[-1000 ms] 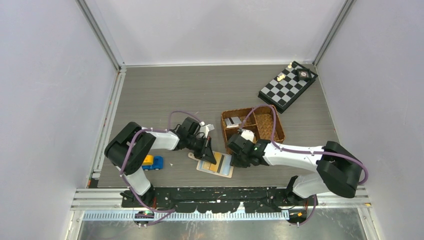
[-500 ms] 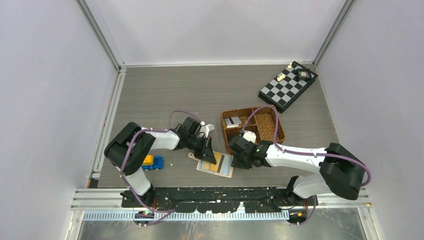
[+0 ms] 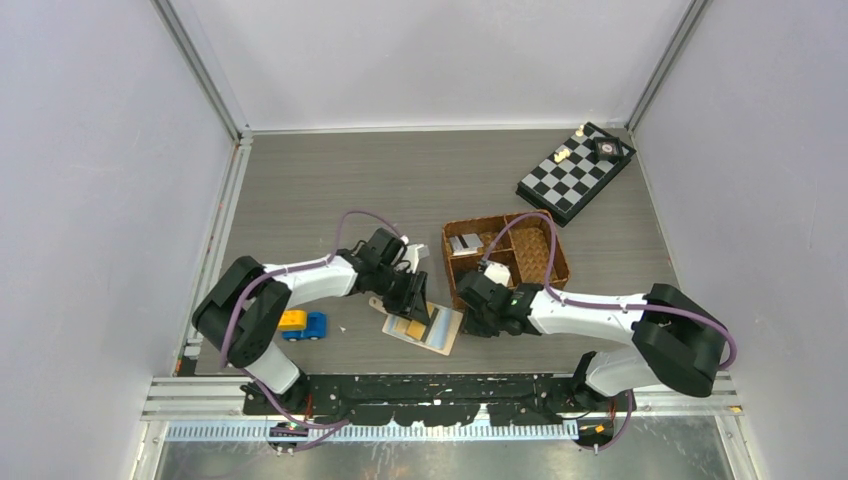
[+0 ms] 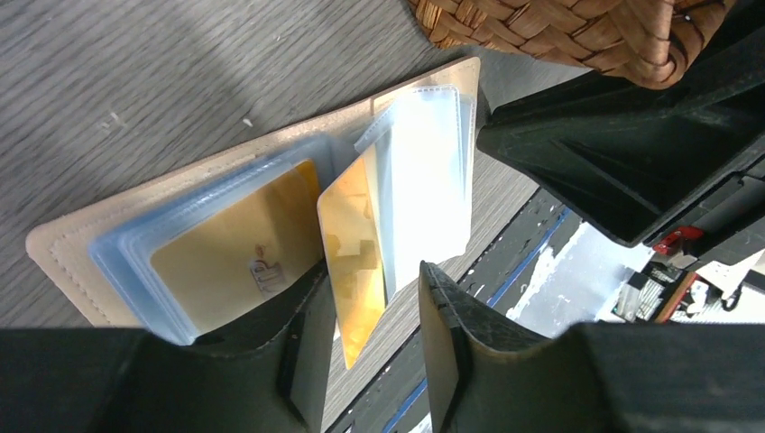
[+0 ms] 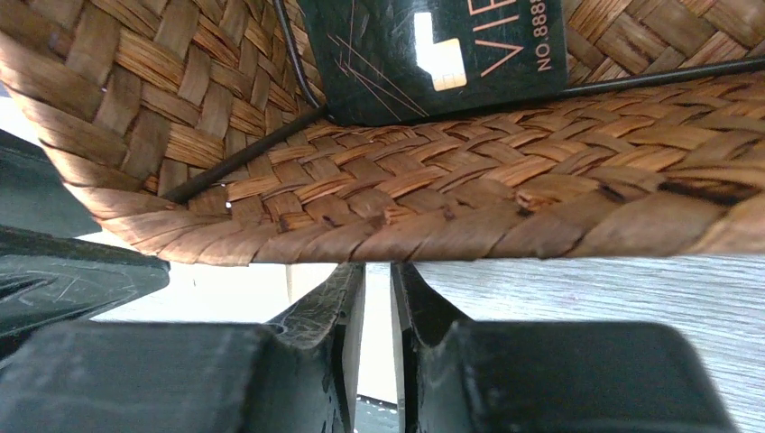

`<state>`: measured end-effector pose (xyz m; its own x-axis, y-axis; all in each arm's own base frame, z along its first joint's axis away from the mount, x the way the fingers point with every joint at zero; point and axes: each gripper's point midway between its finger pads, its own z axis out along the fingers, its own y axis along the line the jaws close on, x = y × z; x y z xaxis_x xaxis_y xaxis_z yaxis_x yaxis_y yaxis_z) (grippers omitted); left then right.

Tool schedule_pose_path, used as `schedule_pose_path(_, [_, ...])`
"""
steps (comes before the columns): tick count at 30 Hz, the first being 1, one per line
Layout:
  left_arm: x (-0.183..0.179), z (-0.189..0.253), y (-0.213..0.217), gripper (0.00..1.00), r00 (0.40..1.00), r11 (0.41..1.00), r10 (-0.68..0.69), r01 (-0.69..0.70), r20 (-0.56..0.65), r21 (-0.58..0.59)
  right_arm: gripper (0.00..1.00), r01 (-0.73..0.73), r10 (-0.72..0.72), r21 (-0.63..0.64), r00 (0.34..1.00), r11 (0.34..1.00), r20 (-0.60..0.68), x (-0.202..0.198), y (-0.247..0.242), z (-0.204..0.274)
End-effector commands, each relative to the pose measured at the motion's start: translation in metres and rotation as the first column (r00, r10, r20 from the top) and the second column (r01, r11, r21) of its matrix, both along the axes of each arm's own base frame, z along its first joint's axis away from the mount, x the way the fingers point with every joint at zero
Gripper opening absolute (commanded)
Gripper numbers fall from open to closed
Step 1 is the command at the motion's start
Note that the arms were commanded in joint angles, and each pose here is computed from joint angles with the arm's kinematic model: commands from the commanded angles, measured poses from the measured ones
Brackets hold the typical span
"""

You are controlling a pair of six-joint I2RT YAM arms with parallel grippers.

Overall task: Put the credit cards into the card holder
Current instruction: Insert the credit card into the card holder.

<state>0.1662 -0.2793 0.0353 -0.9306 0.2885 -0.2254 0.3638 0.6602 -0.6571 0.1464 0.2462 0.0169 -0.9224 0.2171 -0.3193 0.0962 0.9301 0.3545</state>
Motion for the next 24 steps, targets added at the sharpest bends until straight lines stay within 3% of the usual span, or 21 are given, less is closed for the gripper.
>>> schedule_pose_path(1, [0.004, 0.001, 0.018, 0.43, 0.998, 0.995, -0.003, -0.003, 0.061, 0.102, 0.21, 0.028, -0.029, -0.05, 0.999, 0.998, -0.016, -0.003, -0.013, -0.016])
schedule_pose_path(9, [0.005, 0.011, 0.021, 0.48, 0.996, 0.993, -0.002, -0.008, 0.088, 0.118, 0.19, 0.026, -0.027, -0.024, 1.0, 0.999, -0.015, -0.002, -0.007, -0.015])
schedule_pose_path(12, [0.006, 0.015, 0.023, 0.55, 0.995, 0.992, -0.003, -0.01, 0.103, 0.125, 0.2, 0.034, -0.034, -0.008, 0.999, 0.999, -0.002, -0.001, -0.007, -0.01])
schedule_pose_path(18, [0.011, 0.028, 0.028, 0.67, 0.988, 0.99, 0.003, -0.025, 0.157, 0.139, 0.24, 0.049, -0.051, 0.039, 0.998, 0.998, 0.043, 0.002, -0.008, 0.005])
schedule_pose_path(24, [0.018, 0.044, 0.035, 0.71, 0.975, 0.987, 0.013, -0.048, 0.223, 0.153, 0.28, 0.054, -0.067, 0.131, 0.993, 0.99, 0.094, 0.007, -0.002, 0.026])
